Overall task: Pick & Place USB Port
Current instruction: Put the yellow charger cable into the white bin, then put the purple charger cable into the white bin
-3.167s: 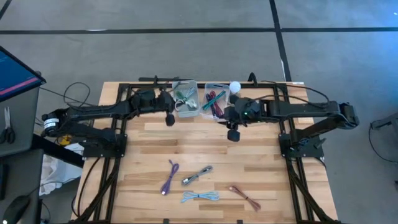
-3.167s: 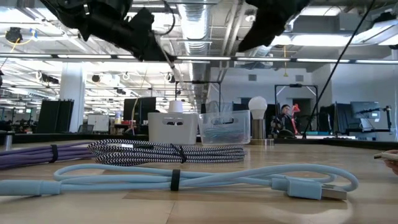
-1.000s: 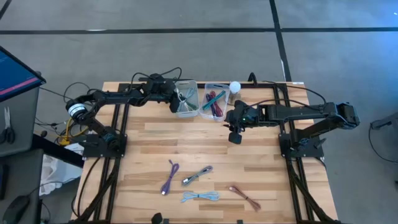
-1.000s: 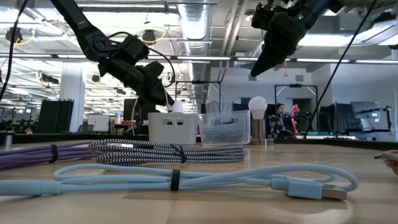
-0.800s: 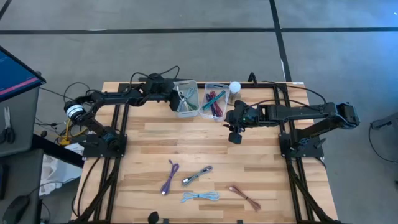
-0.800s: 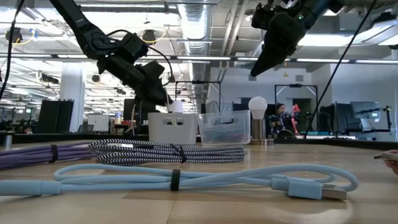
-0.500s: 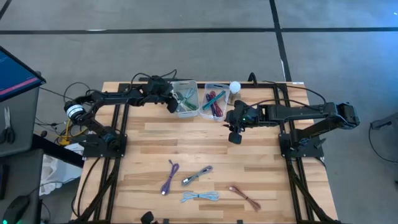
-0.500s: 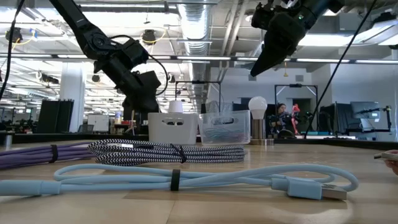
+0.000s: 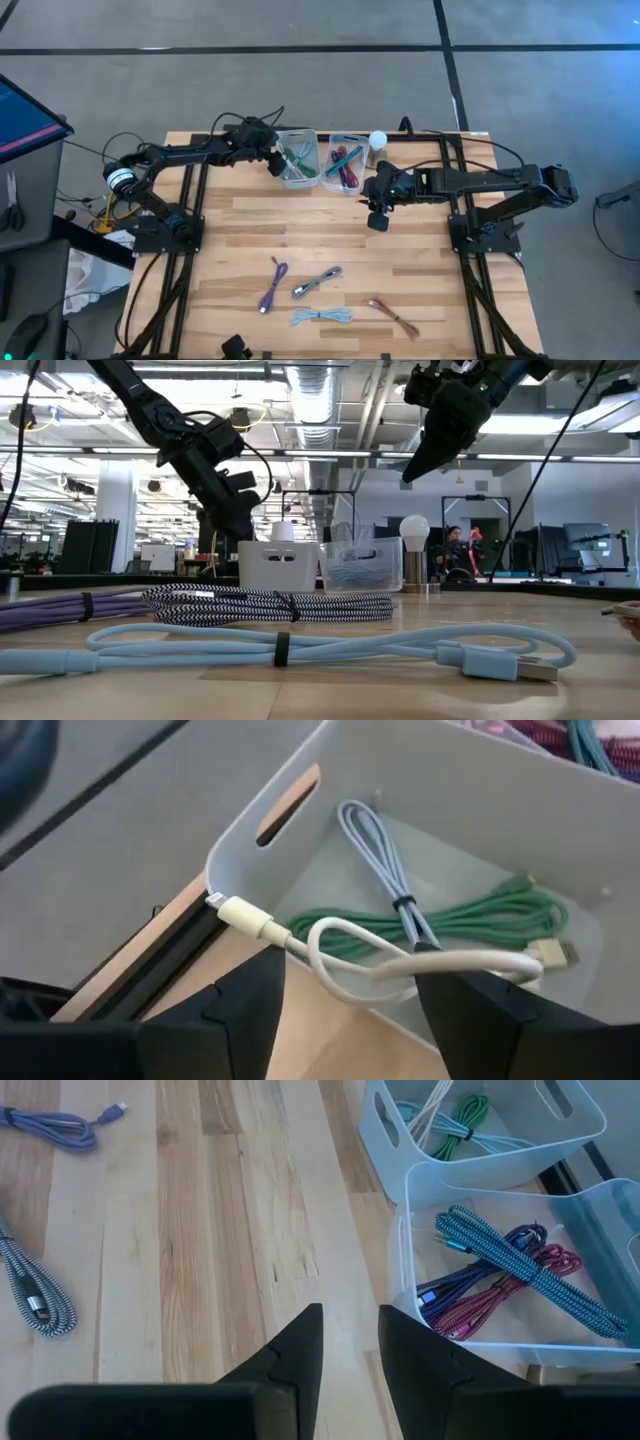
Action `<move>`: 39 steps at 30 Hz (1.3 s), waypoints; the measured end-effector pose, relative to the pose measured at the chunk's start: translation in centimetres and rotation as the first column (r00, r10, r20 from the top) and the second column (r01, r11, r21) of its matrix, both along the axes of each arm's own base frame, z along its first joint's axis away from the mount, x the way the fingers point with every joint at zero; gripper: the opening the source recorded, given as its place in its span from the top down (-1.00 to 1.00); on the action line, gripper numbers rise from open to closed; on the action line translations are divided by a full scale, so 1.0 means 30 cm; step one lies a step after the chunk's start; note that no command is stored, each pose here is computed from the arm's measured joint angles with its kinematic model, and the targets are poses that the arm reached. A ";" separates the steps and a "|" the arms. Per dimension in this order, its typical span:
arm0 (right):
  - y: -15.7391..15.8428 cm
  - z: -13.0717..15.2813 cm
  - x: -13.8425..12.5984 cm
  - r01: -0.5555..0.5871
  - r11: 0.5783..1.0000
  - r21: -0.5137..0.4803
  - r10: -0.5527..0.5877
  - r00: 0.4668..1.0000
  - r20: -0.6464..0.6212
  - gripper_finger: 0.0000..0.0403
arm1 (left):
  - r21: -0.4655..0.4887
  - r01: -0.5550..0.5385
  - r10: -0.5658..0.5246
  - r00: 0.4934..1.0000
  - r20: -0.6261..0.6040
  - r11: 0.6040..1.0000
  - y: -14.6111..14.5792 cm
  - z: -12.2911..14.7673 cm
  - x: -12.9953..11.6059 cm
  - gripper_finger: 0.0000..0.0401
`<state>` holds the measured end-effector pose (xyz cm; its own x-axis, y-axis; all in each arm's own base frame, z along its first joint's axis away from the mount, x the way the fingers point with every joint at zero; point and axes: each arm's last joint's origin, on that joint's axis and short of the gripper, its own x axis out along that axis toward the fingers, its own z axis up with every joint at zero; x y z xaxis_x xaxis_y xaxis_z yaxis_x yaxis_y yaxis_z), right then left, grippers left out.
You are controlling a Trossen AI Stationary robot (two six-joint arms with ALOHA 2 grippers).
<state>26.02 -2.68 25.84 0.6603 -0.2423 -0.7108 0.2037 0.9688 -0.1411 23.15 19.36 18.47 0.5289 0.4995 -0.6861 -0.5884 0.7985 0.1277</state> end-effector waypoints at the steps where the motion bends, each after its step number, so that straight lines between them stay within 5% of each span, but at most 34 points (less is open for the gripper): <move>1: 0.000 0.000 0.000 -0.001 1.000 -0.001 0.001 1.000 -0.001 0.54 | -0.006 0.003 -0.003 1.000 -0.010 1.000 0.001 0.005 0.001 -0.11; 16: -0.036 -0.001 -0.005 0.040 0.999 -0.001 -0.040 0.999 -0.004 0.54 | 0.068 0.057 -0.054 0.998 -0.037 0.996 0.009 0.112 0.058 -0.16; 30: -0.050 -0.001 -0.008 0.041 0.999 -0.011 -0.041 0.999 -0.010 0.54 | 0.067 0.192 -0.191 0.981 -0.024 0.979 -0.105 0.178 0.152 -0.16; 39: -0.049 -0.005 -0.012 0.041 0.999 -0.008 -0.042 0.999 -0.027 0.54 | 0.106 0.330 -0.334 0.942 0.020 0.938 -0.277 0.297 0.133 -0.05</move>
<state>25.66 -4.16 25.69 0.6298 -0.2745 -0.7267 0.2396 0.9585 -0.1544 27.15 11.05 27.37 0.7003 0.3561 -0.6187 -0.2979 0.9334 0.2000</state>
